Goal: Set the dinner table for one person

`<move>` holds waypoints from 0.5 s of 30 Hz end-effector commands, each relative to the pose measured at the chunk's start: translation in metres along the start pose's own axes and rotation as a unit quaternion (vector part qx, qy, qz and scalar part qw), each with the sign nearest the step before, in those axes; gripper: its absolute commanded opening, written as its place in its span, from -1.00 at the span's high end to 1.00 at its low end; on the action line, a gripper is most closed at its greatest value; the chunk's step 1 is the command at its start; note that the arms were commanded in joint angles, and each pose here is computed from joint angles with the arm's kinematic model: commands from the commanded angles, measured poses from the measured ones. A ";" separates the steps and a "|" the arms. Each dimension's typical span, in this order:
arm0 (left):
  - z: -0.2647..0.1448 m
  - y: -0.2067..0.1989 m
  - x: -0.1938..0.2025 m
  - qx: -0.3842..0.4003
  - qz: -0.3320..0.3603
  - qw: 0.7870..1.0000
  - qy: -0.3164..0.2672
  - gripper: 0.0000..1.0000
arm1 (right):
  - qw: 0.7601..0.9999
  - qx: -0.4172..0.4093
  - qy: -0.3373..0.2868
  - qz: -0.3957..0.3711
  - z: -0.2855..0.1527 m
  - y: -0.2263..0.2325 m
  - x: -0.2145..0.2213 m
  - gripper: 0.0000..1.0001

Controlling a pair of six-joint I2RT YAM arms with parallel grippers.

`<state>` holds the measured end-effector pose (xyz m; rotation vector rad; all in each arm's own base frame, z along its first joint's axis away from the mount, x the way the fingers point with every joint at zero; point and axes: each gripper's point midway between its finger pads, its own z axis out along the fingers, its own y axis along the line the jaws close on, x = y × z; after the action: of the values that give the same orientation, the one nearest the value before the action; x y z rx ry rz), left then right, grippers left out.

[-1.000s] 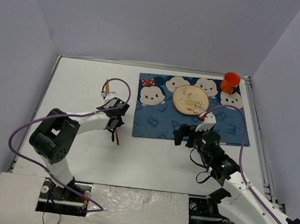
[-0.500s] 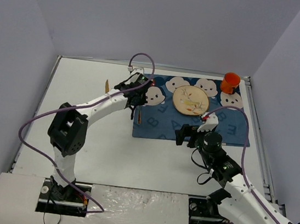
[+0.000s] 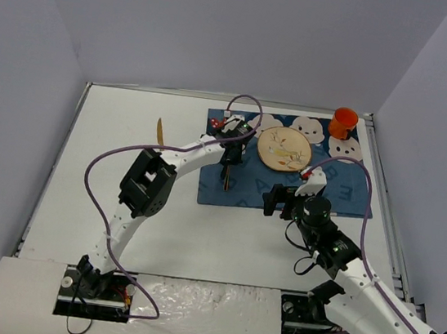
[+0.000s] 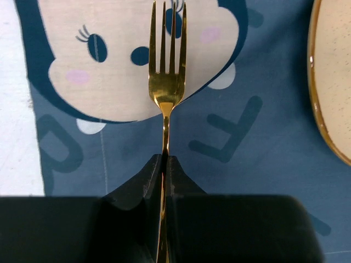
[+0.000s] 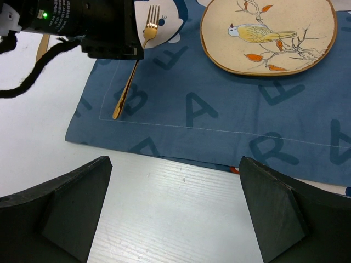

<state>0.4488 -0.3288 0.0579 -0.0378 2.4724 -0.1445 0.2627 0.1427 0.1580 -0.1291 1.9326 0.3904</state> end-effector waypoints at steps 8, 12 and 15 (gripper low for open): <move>-0.014 -0.026 -0.040 0.023 -0.044 0.997 -0.053 1.00 | 0.999 0.002 -0.046 0.004 -0.004 0.004 -0.033 -0.97; -0.011 -0.027 -0.038 0.021 -0.055 0.997 -0.051 1.00 | 0.999 0.001 -0.045 0.004 -0.004 0.004 -0.033 -0.97; -0.008 -0.028 -0.037 0.022 -0.055 0.997 -0.048 1.00 | 0.999 0.001 -0.045 0.002 -0.004 0.004 -0.033 -0.97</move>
<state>0.4576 -0.3411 0.0489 -0.0995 2.4651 -0.1624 0.2609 0.1398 0.1565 -0.1256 1.9408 0.3788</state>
